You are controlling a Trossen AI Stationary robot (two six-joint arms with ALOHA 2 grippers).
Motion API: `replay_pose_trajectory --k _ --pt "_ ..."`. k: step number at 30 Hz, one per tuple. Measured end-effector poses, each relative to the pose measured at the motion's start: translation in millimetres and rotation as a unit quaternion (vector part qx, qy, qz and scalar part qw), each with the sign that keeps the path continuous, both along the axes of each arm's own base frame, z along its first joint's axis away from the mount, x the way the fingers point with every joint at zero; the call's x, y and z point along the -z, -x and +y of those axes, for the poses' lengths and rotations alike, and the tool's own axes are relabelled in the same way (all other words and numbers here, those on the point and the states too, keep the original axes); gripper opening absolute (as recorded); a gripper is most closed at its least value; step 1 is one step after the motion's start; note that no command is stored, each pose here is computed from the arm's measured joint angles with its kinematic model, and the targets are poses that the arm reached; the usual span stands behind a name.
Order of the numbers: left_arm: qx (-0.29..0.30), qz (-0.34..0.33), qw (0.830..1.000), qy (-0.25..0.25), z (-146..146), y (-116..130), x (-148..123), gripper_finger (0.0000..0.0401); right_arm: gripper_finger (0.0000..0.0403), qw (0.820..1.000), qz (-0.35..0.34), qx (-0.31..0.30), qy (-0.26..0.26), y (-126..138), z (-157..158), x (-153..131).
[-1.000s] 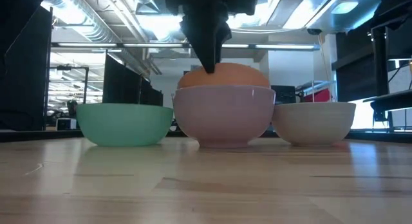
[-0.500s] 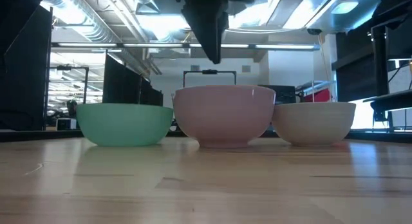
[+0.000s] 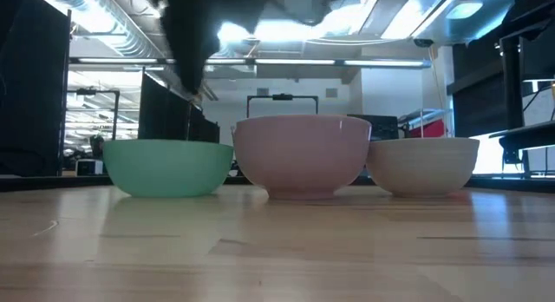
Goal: Nest bowls inside each other
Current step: Stack the green bowl on top of the orange bowl
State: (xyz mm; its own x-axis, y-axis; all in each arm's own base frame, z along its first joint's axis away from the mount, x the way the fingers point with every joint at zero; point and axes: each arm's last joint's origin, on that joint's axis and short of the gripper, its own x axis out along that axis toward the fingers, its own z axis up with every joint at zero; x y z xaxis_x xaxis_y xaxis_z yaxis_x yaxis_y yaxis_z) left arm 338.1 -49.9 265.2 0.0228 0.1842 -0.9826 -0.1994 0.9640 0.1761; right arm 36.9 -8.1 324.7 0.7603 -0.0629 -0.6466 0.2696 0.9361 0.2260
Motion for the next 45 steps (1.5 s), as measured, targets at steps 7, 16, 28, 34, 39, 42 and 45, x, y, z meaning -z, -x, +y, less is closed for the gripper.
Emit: replay_pose_trajectory --k 7,16,28,34,39,42,45 --pt "0.011 -0.065 0.997 0.046 -9 38 22 0.0189 0.0159 1.000 -0.003 -0.005 0.008 -1 0 -1" --pt "0.024 -0.054 0.997 0.042 0 46 53 0.0189 0.0159 1.000 -0.003 0.009 0.002 -1 -1 -1" --pt "0.037 -0.061 0.997 0.043 11 53 85 0.0050 0.0159 1.000 -0.001 0.026 0.001 -1 -1 -1" --pt "0.048 -0.022 0.998 0.040 11 54 52 0.0002 0.0159 1.000 0.001 0.028 0.002 0 -2 0" --pt "0.060 -0.046 0.997 0.023 12 43 -8 0.0001 0.0159 1.000 0.003 0.027 0.003 0 -2 0" --pt "0.079 -0.062 0.995 0.014 9 16 -19 0.0001 0.0159 1.000 0.004 0.026 0.004 0 -2 0" --pt "0.099 -0.077 0.992 0.005 7 -10 -27 0.0000 0.0159 1.000 0.005 0.026 0.005 0 -2 0"
